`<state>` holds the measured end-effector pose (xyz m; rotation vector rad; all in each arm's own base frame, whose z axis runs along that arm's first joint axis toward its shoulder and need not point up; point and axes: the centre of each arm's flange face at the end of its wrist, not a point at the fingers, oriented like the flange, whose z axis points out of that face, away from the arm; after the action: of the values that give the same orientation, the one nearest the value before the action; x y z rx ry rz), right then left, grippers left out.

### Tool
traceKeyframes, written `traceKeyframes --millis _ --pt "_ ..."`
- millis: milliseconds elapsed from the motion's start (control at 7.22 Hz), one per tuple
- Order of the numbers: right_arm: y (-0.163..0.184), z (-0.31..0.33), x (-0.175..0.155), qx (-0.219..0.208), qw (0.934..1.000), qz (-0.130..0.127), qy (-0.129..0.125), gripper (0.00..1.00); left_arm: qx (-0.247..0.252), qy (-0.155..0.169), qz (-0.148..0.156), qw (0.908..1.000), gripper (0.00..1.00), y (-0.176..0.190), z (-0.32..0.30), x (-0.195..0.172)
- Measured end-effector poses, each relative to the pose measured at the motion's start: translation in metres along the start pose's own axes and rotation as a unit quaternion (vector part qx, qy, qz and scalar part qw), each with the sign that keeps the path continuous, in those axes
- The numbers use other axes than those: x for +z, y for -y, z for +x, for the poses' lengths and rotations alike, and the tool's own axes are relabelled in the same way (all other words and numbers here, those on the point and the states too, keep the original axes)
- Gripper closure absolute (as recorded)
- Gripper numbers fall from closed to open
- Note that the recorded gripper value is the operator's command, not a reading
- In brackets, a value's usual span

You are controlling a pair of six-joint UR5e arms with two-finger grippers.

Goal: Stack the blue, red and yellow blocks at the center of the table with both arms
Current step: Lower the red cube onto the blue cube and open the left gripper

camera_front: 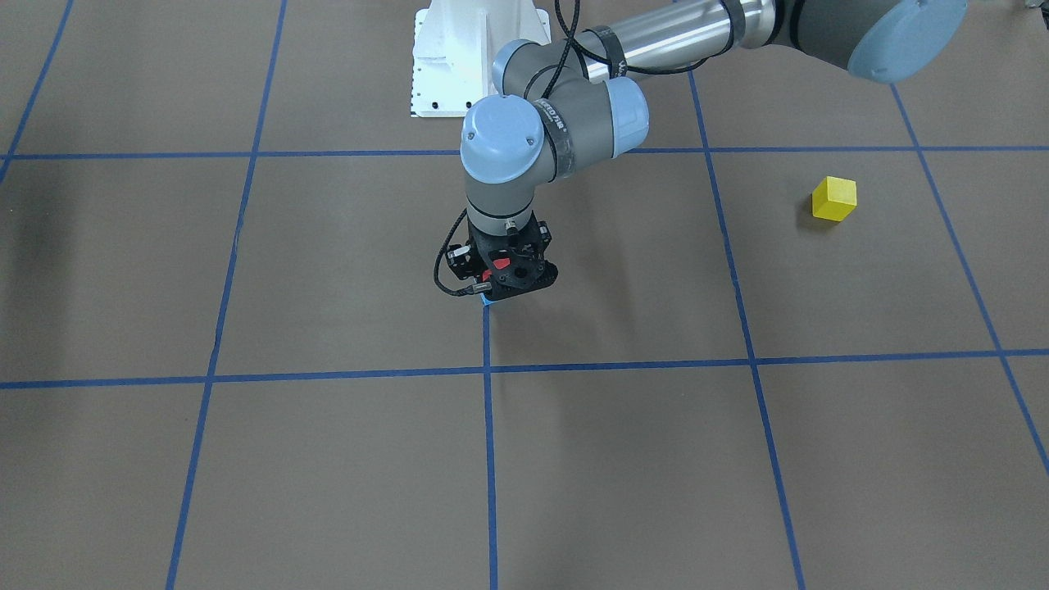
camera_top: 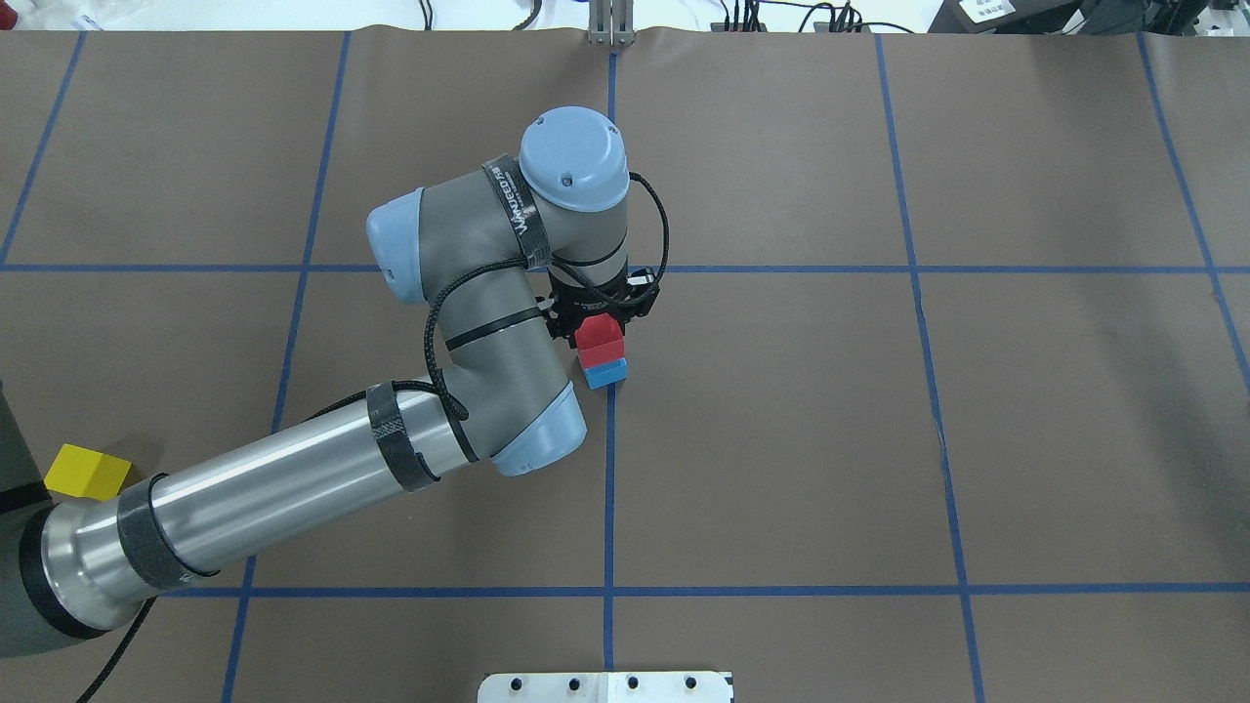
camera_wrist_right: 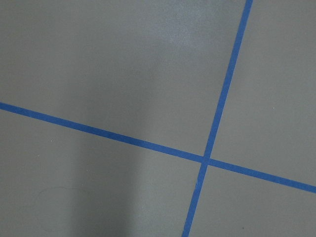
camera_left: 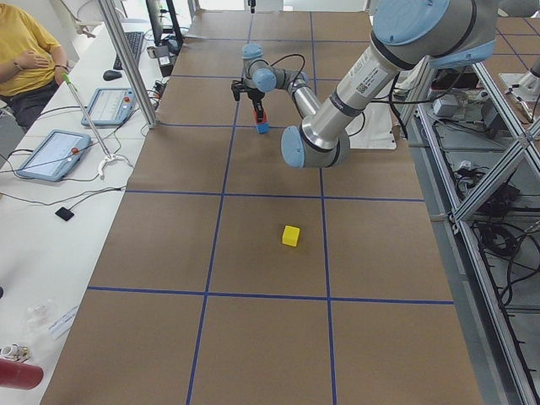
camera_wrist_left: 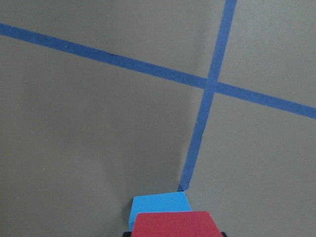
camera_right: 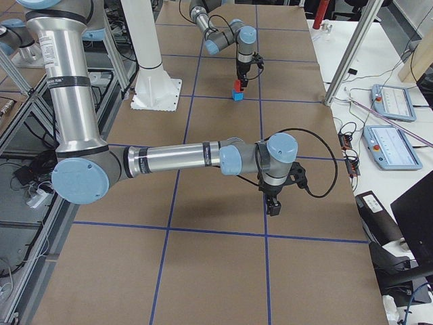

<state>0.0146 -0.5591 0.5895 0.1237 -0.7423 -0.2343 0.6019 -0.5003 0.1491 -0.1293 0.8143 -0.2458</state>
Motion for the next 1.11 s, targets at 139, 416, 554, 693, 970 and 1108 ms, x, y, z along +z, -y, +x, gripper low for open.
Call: traceKeyframes --millis 139,416,554,693,970,1108 --pt "0.000 0.000 0.000 0.000 1.0000 0.000 0.000 0.00 -0.001 0.001 0.000 1.0000 0.23 0.000 0.000 0.000" --pt "0.000 0.000 0.000 0.000 1.0000 0.000 0.000 0.00 0.000 0.001 0.000 1.0000 0.00 -0.001 0.000 0.001" --pt "0.000 0.000 0.000 0.000 1.0000 0.000 0.000 0.00 0.001 -0.001 0.001 1.0000 0.00 -0.002 0.001 -0.001" --pt "0.000 0.000 0.000 0.000 1.0000 0.000 0.000 0.00 0.006 -0.005 0.002 1.0000 0.00 -0.003 0.001 -0.009" --pt "-0.001 0.001 0.001 0.000 1.0000 -0.001 0.000 0.00 0.056 0.004 0.011 0.9984 0.00 0.000 -0.022 -0.053" --pt "-0.003 0.002 0.003 0.000 1.0000 -0.002 0.000 0.00 0.103 0.011 0.019 0.9944 0.00 0.005 -0.062 -0.076"
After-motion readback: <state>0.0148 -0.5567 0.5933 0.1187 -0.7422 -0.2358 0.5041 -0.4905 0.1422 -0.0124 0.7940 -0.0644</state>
